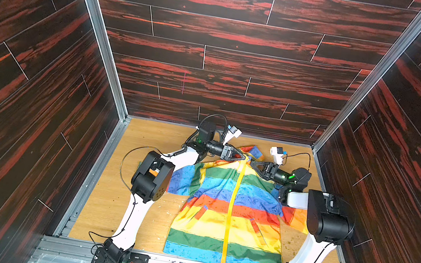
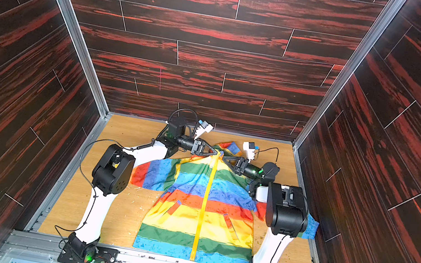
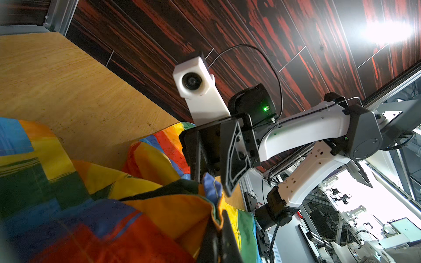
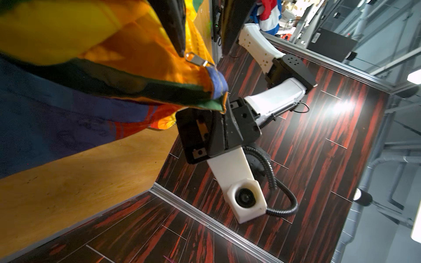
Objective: Unzip the jacket
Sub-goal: Unzip the zipper on the jacket.
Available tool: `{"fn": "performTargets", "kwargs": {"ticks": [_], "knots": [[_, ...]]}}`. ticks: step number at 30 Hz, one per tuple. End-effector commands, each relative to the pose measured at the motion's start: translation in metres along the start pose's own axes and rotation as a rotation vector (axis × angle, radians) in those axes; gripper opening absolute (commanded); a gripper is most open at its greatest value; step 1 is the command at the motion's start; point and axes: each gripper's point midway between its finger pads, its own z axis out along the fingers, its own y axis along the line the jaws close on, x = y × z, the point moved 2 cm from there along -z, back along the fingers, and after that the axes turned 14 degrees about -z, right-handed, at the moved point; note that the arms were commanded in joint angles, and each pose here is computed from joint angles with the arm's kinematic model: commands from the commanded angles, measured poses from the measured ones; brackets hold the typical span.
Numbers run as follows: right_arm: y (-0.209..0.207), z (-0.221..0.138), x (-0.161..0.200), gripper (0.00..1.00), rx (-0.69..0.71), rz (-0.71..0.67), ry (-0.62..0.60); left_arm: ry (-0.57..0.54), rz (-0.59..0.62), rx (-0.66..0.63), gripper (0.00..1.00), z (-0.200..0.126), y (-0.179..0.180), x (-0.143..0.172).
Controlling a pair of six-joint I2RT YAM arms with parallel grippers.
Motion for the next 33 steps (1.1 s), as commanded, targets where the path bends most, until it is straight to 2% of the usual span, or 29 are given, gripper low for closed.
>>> {"fn": "performTargets", "kwargs": {"ticks": [1,5,14,23,33], "knots": [[0.012,0.009,-0.004,0.37,-0.052,-0.046,0.031,0.004,0.064,0.024,0.00,-0.001,-0.023,-0.007],[0.011,0.011,0.001,0.45,-0.055,-0.038,0.042,0.002,0.066,0.024,0.00,-0.001,-0.023,-0.008],[0.002,0.016,-0.003,0.51,-0.059,-0.057,0.047,0.014,0.066,0.033,0.00,0.001,-0.027,-0.007],[0.005,0.024,0.005,0.52,-0.096,-0.045,0.092,0.016,0.063,0.034,0.00,0.001,-0.025,-0.006],[0.013,0.020,0.014,0.45,-0.103,-0.036,0.095,0.012,0.061,0.028,0.00,0.001,-0.023,-0.006]]}}
